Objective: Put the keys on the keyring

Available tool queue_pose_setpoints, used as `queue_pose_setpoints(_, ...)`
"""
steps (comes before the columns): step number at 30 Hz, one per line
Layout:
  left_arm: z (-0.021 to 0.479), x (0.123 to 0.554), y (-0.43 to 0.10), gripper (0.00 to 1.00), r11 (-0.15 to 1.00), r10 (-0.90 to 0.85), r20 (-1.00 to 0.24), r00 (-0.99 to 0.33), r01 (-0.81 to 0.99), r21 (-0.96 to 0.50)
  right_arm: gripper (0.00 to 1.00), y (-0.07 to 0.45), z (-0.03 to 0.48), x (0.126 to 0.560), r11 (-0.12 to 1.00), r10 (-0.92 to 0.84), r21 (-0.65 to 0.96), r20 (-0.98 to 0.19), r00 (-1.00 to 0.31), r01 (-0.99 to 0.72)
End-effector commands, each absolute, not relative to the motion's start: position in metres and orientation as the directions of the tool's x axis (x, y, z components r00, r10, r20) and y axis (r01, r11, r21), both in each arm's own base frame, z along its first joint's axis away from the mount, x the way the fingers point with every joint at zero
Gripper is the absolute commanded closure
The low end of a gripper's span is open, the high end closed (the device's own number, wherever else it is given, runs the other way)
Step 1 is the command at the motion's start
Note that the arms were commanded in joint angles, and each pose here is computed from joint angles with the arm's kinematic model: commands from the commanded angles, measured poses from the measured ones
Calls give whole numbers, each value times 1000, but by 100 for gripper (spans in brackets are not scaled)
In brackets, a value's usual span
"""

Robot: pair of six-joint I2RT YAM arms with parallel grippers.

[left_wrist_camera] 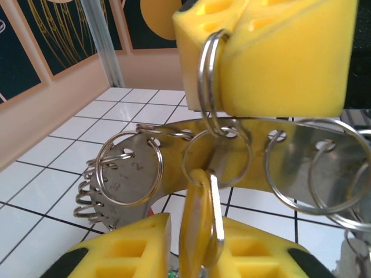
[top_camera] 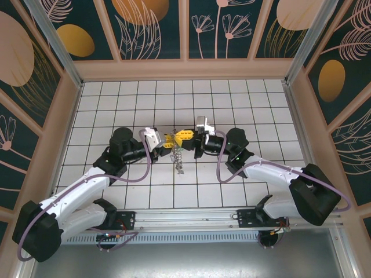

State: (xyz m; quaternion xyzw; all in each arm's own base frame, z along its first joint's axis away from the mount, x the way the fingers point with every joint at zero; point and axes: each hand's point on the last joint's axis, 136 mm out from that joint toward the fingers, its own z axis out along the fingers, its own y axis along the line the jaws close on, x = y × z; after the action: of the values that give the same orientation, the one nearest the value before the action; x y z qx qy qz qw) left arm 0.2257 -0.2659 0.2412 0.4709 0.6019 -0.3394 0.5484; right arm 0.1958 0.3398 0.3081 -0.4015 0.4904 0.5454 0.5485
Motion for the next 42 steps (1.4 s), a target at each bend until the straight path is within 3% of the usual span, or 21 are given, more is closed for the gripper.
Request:
queue_pose_setpoints(1,245,223,-264,88,330,204,-976,82,933,147,100,339,344,190,65,292,6,-956,13,-998)
queue_pose_setpoints(7,237,221,-254,100,354,266,-960,87,918,181,100,339,341,190,66,278,8,-961,11,-998)
queue_pose_setpoints(15,244,228,-238,100,413,360,-924,125,867,278,100,342,328,192,84,188,-10,-982,26,-996)
queue_pose_setpoints(26,264,231,-244,100,327,443,-879,175,881,341,100,351,311,188,85,58,-68,-996,73,-994)
queue_pose_setpoints(34,273,228,-246,100,279,472,-860,196,892,356,100,345,303,202,202,27,-62,-997,69,-977)
queue_pose_setpoints(42,276,230,-238,100,237,560,-792,245,868,436,100,343,296,197,185,-5,-64,-998,64,-981)
